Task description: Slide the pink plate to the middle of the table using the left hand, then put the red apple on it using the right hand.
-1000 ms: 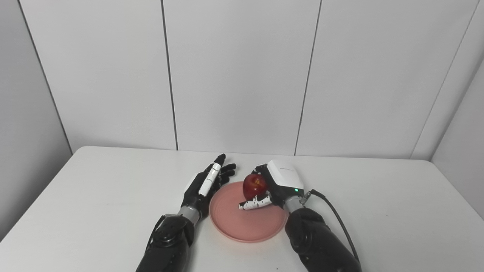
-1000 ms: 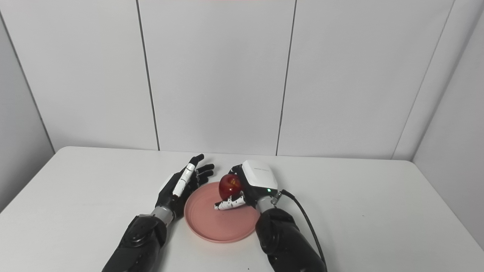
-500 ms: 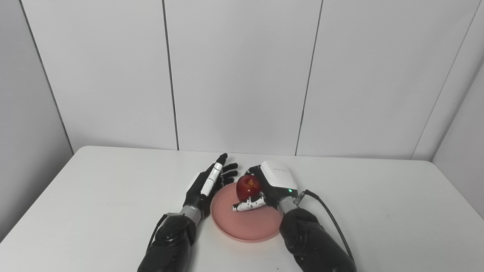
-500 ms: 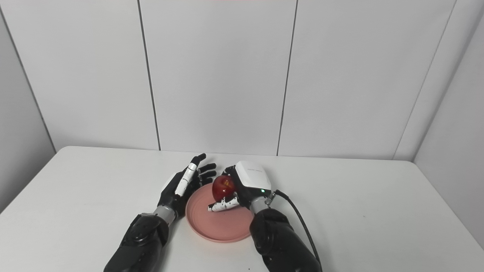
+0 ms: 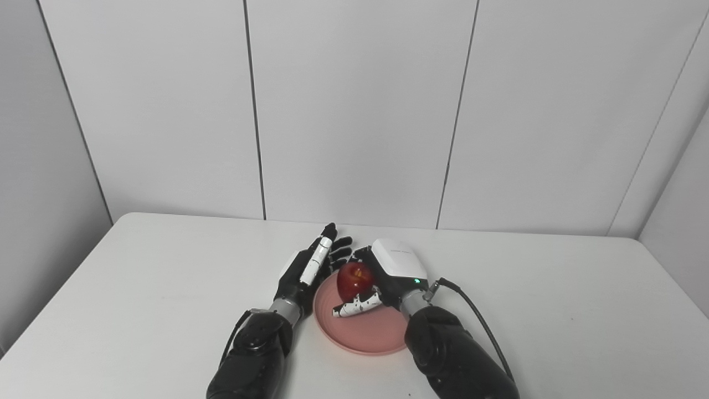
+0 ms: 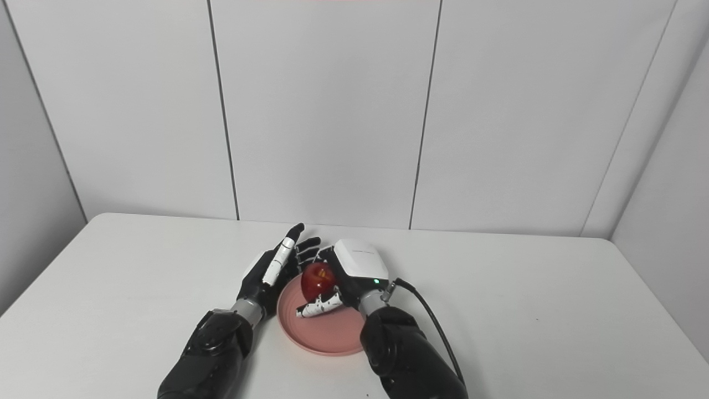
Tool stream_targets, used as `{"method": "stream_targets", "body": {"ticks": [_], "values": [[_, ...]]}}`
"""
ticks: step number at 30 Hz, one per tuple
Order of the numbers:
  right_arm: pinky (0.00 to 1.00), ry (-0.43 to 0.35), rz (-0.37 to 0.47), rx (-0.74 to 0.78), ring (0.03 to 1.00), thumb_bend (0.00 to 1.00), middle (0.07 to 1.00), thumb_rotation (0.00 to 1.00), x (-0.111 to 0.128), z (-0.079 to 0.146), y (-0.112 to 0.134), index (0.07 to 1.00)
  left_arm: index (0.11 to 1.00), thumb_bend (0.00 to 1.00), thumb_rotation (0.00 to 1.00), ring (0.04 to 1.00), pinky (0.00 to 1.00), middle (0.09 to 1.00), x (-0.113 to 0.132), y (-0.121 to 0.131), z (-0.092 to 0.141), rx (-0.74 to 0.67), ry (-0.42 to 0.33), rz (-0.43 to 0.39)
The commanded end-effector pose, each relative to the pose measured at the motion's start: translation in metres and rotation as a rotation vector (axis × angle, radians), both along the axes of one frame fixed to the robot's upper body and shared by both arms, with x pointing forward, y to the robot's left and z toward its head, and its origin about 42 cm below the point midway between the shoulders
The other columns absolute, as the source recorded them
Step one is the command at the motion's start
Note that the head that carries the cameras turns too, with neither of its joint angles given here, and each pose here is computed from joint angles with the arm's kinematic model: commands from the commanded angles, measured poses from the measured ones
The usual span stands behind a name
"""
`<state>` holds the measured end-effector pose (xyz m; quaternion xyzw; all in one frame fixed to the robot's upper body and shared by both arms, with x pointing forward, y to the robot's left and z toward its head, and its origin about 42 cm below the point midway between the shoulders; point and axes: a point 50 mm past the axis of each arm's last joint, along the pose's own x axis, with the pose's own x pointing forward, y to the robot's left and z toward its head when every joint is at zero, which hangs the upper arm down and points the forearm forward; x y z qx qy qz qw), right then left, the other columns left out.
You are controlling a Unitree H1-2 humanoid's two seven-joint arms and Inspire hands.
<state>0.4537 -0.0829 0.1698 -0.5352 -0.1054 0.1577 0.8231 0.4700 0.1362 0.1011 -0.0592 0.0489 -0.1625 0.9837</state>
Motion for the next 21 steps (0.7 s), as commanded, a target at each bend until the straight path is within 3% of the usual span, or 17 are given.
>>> {"method": "stream_targets", "body": {"ticks": [1,9,10,12,13,17,21], "values": [[0.21,-0.059,0.014,-0.008,0.279,0.5,0.355,0.16,0.01,0.028,0.007,0.483,0.996,0.76,0.83,0.856,0.84,0.854,-0.012,0.001,-0.025,0.028,0.105,0.009],[0.21,-0.049,-0.002,-0.031,0.288,0.51,0.372,0.17,0.011,0.029,0.006,0.488,0.934,0.69,0.82,0.855,0.85,0.875,-0.01,0.002,-0.021,0.015,0.092,0.012],[0.22,-0.048,-0.004,-0.041,0.305,0.66,0.396,0.39,0.012,0.029,0.005,0.535,0.931,0.68,0.83,0.865,0.84,0.895,-0.01,0.002,-0.021,0.018,0.091,0.013],[0.23,-0.051,-0.007,-0.065,0.313,0.76,0.408,0.52,0.013,0.03,0.003,0.564,0.93,0.67,0.83,0.871,0.83,0.906,-0.009,0.002,-0.02,0.018,0.091,0.012],[0.26,-0.053,-0.008,-0.077,0.365,0.85,0.461,0.63,0.013,0.03,0.002,0.602,0.932,0.66,0.83,0.883,0.84,0.919,-0.009,0.002,-0.02,0.016,0.091,0.011],[0.36,-0.053,-0.013,-0.088,0.47,0.94,0.553,0.74,0.014,0.03,-0.002,0.645,0.926,0.66,0.83,0.876,0.86,0.912,-0.009,0.001,-0.019,0.016,0.094,0.012],[0.37,-0.06,-0.015,-0.064,0.479,0.97,0.571,0.76,0.015,0.031,-0.006,0.662,0.942,0.67,0.84,0.894,0.87,0.921,-0.008,0.002,-0.019,0.028,0.095,0.007]]}}
